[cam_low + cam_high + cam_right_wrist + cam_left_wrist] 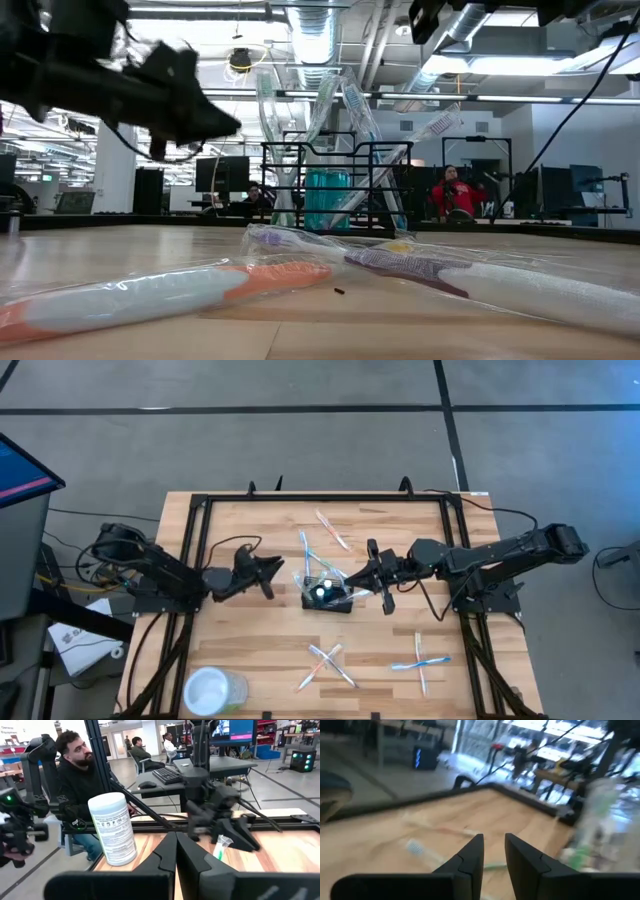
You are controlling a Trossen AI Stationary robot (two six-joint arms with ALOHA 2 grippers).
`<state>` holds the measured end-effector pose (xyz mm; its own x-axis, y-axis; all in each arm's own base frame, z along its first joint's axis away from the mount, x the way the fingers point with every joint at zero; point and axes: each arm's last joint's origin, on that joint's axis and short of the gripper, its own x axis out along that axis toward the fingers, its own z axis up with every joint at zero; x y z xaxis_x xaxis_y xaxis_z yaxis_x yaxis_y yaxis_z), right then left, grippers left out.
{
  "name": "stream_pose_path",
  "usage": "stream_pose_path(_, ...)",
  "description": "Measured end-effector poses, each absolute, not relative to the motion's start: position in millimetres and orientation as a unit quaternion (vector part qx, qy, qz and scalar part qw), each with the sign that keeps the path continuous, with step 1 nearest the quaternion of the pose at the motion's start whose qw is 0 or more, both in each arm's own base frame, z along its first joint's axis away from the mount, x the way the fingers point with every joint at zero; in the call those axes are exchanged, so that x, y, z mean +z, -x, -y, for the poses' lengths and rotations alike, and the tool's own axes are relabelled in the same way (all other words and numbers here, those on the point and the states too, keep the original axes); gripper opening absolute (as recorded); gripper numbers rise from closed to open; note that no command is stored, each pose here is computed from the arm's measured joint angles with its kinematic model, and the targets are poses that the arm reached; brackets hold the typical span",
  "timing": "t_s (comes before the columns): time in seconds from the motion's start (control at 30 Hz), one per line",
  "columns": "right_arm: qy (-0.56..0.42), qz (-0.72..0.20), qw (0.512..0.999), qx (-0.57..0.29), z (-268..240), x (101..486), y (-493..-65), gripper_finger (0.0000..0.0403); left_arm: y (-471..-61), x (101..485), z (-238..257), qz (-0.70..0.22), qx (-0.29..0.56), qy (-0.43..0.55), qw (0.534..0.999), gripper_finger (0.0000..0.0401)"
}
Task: Pick & Place toothbrushing station
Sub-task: Put the top blue toothbrush into the wire organizer
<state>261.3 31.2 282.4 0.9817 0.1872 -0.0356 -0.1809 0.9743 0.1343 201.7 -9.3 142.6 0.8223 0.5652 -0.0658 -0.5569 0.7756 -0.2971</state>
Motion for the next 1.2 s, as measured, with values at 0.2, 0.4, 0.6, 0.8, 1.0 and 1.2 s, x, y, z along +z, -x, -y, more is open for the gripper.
stream_pose_path(0.2, -0.078, -0.027, 0.993, 0.085, -27, 282, -262, 0.0000, -209, 135, -28, -0.028, 0.304, 0.229, 0.924, 0.0074)
stream_pose_path(0.4, -0.079, -0.028, 0.993, 0.081, -25, 282, -262, 0.0000, -207, 132, -63, -0.052, 0.294, 0.296, 0.907, 0.0074)
stream_pose_path(0.6, -0.079, -0.028, 0.993, 0.081, -25, 282, -262, 0.0000, -216, 136, -86, -0.108, 0.292, 0.342, 0.886, 0.0074)
stream_pose_path(0.8, -0.079, -0.028, 0.993, 0.081, -25, 282, -262, 0.0000, -226, 145, -97, -0.137, 0.292, 0.354, 0.878, 0.0074)
stream_pose_path(1.0, -0.079, -0.028, 0.993, 0.081, -25, 282, -262, 0.0000, -224, 140, -103, -0.138, 0.303, 0.394, 0.857, 0.0078)
stream_pose_path(1.2, -0.079, -0.028, 0.993, 0.081, -25, 282, -262, 0.0000, -229, 122, -105, -0.169, 0.309, 0.420, 0.836, 0.0105)
